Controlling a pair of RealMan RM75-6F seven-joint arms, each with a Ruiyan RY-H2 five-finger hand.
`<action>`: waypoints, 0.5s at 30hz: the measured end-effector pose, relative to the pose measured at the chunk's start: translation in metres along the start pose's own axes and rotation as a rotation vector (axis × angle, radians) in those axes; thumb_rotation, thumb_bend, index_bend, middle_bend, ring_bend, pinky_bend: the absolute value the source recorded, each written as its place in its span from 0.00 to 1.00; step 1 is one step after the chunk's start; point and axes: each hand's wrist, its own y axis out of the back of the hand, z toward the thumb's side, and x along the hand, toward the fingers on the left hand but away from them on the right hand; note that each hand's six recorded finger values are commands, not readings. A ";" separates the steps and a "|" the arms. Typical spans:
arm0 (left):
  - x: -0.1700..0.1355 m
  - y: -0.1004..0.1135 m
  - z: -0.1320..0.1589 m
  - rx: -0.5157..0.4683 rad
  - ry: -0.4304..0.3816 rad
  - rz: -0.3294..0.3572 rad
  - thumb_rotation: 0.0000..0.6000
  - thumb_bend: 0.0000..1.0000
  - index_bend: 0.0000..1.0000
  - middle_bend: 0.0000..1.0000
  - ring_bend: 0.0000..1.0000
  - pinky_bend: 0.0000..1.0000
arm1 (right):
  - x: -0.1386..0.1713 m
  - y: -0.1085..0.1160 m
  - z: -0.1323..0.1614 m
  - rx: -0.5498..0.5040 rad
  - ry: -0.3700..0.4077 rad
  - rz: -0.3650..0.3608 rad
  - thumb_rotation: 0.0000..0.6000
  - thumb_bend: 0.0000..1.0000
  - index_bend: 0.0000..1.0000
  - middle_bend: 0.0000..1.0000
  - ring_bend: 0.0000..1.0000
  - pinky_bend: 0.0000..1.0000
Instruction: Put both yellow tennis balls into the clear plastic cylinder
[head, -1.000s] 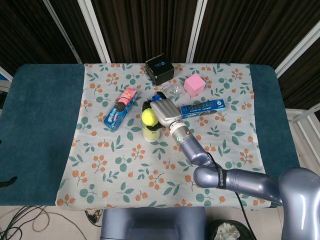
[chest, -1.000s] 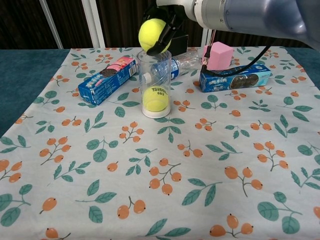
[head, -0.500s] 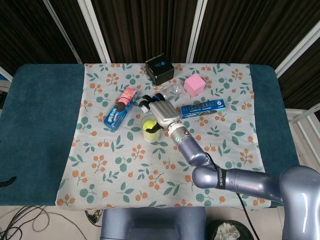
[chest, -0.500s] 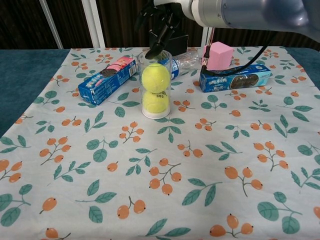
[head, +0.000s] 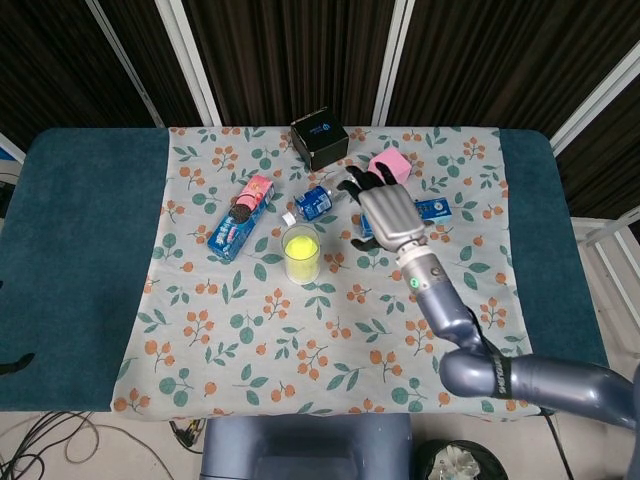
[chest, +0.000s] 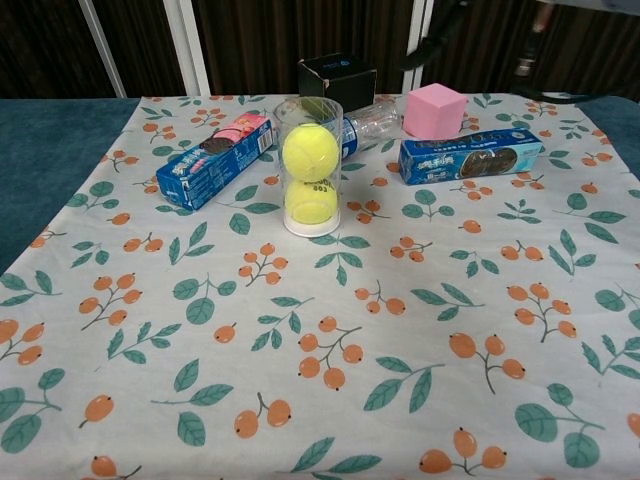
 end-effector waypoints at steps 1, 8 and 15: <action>0.000 0.000 0.000 0.002 -0.001 0.003 1.00 0.00 0.00 0.00 0.00 0.00 | 0.007 -0.001 -0.007 0.013 -0.006 -0.003 1.00 0.24 0.25 0.11 0.16 0.00; 0.001 -0.004 0.006 0.022 -0.020 0.014 1.00 0.00 0.00 0.00 0.00 0.00 | 0.079 -0.008 -0.064 0.102 -0.048 -0.067 1.00 0.24 0.24 0.11 0.16 0.00; 0.000 -0.006 0.011 0.029 -0.043 0.029 1.00 0.00 0.00 0.00 0.00 0.00 | 0.173 -0.012 -0.119 0.205 -0.150 -0.164 1.00 0.24 0.23 0.11 0.16 0.00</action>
